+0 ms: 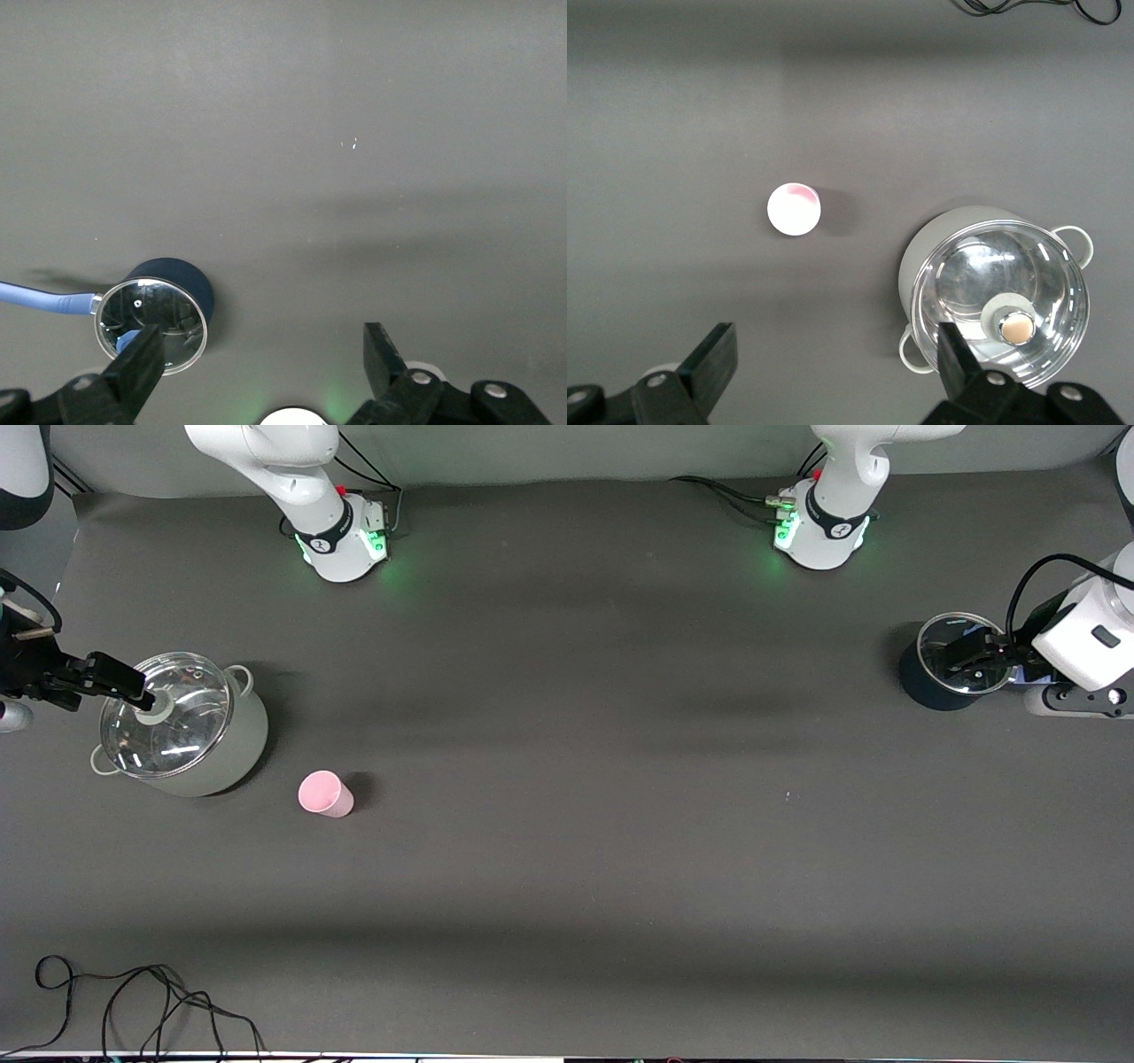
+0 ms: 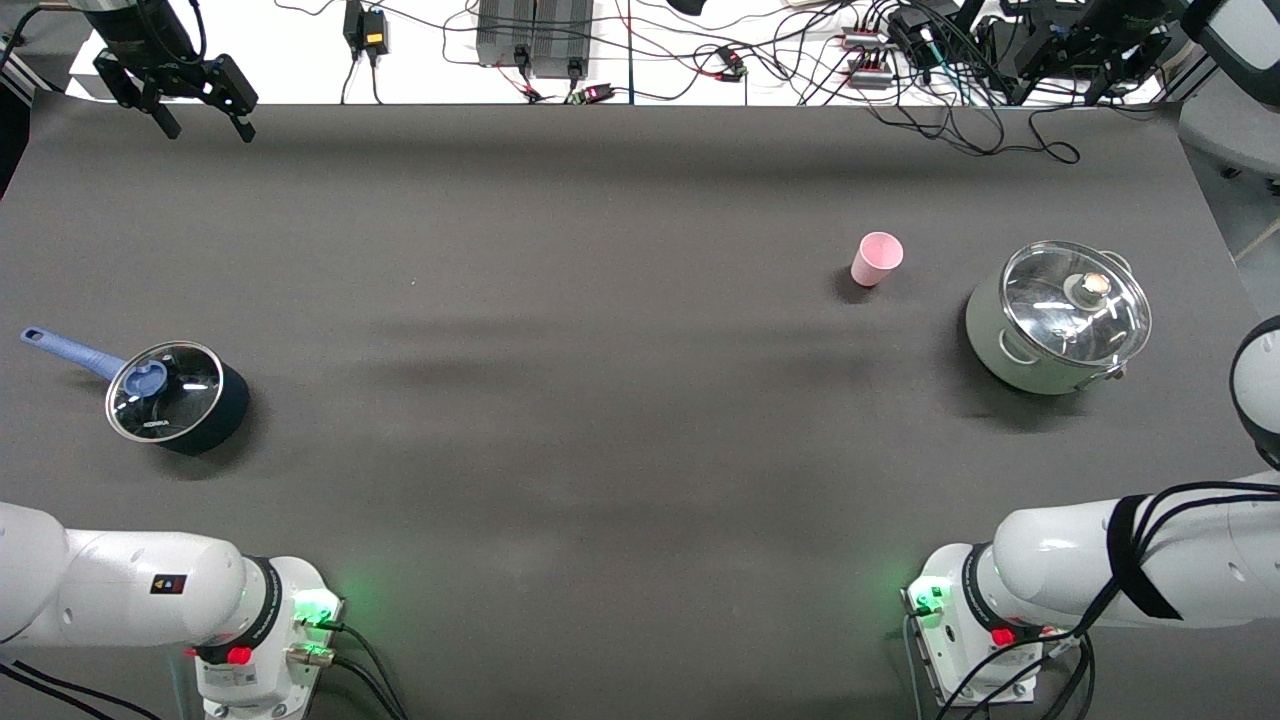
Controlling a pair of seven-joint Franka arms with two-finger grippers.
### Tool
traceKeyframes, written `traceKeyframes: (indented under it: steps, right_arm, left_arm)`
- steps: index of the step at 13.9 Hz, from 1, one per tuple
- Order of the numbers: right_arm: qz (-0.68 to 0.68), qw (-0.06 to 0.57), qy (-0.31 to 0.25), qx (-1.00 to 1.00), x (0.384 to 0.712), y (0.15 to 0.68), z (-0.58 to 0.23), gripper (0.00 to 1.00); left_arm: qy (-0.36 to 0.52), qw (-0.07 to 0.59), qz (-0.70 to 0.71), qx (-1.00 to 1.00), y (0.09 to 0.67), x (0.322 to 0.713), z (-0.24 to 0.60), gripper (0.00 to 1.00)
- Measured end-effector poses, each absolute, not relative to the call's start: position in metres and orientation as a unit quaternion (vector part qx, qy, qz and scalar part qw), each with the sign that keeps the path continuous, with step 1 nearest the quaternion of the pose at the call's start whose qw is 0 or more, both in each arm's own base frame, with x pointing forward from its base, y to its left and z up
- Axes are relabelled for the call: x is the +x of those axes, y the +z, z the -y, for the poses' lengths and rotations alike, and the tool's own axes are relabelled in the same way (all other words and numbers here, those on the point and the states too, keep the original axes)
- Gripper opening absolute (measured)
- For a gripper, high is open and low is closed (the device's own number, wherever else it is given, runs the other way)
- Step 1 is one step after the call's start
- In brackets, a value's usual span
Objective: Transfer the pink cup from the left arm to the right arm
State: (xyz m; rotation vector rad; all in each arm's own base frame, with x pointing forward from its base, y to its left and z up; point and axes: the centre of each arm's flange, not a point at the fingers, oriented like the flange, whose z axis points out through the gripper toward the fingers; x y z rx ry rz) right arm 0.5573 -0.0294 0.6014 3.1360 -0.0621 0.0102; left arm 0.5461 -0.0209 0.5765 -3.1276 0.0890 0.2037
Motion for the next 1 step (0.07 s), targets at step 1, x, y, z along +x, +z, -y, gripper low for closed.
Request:
traceKeyframes:
  steps: [1]
  right_arm:
    - [0.020, 0.002, 0.004, 1.000, 0.5575, 0.6017, 0.0294, 1.00]
  left_arm:
    - [0.065, 0.003, -0.028, -0.997, 0.5760, 0.5463, 0.0206, 1.00]
